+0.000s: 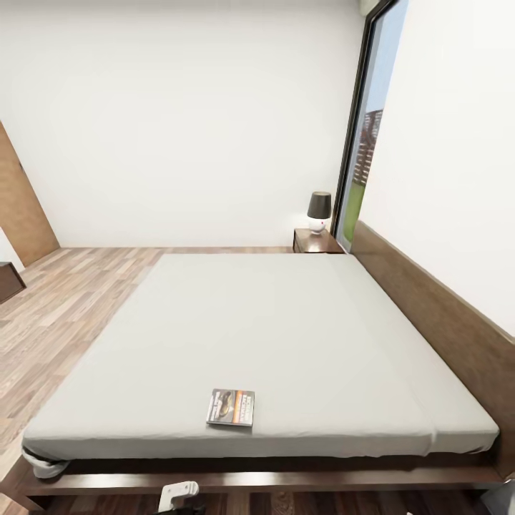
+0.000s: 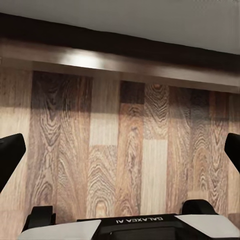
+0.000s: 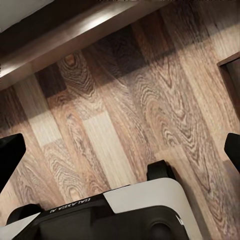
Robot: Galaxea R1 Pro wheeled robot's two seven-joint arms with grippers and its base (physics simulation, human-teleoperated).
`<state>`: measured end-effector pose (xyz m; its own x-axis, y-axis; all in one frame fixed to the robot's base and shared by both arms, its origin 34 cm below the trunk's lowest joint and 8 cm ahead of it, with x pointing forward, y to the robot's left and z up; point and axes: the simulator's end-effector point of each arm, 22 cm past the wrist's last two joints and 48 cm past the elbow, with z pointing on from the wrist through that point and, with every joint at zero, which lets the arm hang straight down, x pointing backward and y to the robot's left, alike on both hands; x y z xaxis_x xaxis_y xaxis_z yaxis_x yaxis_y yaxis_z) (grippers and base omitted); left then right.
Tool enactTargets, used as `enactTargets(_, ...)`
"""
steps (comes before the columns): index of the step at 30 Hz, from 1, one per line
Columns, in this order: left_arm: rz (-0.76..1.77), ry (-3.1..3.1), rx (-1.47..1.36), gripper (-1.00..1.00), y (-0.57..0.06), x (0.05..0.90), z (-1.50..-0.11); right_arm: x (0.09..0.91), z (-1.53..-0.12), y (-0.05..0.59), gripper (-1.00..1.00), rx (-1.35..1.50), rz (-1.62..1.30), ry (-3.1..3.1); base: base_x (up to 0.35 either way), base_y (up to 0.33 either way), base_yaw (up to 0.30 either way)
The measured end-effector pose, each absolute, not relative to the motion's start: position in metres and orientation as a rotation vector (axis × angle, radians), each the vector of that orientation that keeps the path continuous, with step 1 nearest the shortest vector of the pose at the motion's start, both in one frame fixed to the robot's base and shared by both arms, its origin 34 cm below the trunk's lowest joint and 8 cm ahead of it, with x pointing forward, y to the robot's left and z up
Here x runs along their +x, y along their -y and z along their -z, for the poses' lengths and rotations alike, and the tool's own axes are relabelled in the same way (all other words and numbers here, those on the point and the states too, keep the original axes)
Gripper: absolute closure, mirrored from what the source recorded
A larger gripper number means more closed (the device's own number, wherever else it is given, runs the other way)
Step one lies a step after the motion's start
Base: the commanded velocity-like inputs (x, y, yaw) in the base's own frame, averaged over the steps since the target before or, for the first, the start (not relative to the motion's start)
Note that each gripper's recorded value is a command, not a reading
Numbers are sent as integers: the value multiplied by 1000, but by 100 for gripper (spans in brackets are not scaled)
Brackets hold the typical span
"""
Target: In the bedroom, move the book from the bed onto either nightstand, and place the two sandals side by side next to the bed.
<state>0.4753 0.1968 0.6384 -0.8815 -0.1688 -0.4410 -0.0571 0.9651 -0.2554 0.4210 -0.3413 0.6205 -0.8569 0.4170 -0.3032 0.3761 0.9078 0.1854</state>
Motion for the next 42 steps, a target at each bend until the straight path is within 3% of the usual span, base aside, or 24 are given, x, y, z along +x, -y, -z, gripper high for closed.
enactTargets(42, 324, -2641, -161, -100, -197, 460, -673, 405, -655, 341, -100, 581, -171, -2735, 0, 0, 0)
